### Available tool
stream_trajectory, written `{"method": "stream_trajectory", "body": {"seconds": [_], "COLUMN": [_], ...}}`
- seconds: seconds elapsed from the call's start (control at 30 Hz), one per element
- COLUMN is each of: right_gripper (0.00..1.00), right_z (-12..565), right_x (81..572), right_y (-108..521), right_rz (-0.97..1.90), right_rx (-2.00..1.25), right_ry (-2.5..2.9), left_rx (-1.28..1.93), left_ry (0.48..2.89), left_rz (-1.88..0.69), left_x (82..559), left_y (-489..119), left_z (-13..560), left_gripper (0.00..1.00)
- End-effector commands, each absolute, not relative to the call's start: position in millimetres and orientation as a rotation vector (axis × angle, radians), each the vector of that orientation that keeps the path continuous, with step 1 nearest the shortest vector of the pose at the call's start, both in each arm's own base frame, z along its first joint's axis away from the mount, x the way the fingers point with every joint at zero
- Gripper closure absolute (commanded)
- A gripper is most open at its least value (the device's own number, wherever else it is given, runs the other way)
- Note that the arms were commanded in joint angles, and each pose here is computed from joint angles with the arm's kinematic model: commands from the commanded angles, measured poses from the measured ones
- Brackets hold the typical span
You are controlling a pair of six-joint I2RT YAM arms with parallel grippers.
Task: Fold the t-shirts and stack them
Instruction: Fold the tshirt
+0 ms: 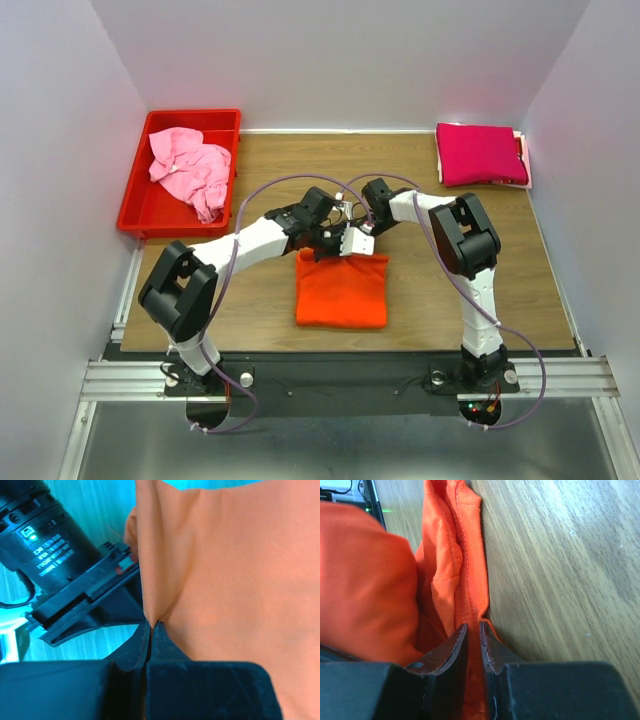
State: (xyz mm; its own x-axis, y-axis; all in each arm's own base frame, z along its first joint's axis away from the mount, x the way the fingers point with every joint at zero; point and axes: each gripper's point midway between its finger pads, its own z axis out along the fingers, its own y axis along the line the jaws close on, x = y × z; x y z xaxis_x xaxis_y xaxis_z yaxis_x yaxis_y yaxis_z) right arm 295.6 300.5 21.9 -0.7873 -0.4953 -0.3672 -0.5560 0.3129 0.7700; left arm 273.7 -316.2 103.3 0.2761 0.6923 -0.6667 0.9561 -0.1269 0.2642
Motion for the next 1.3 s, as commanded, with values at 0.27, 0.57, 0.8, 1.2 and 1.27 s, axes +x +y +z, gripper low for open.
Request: {"method": "stream_trajectory", "body": {"seconds": [0.27, 0.57, 0.8, 1.2, 1.27], "right_gripper": [0.78, 0.78, 0.78, 0.60, 0.52], "right_z": [-9.0, -11.4, -12.6, 27.0, 41.8], "right_x": [296.9, 299.5, 298.5, 364.3, 378.8], "right_y": [292.6, 292.6, 292.1, 277.3, 274.7], "right_rz": [1.394, 1.380, 1.381, 1.077, 1.030], "right_rx": [-1.054, -1.061, -1.061, -1.019, -1.008], "right_ry": [2.536, 2.536, 2.539, 2.461, 2.427], "left_rx": [1.878, 1.850, 1.841, 1.858, 1.861], "left_ry": [1.469, 1.463, 1.422, 1.443, 1.436], "left_rz": [-0.415, -0.418, -0.404, -0.376, -0.371], "left_x": [319.5, 320.9, 319.9, 326.1, 326.5], "left_y": [-314.2, -309.9, -310.3, -307.7, -307.5], "left_z": [98.2, 104.4, 122.6, 95.3, 97.1], "left_gripper": [1.00, 1.00, 1.00, 0.97, 0.93]}}
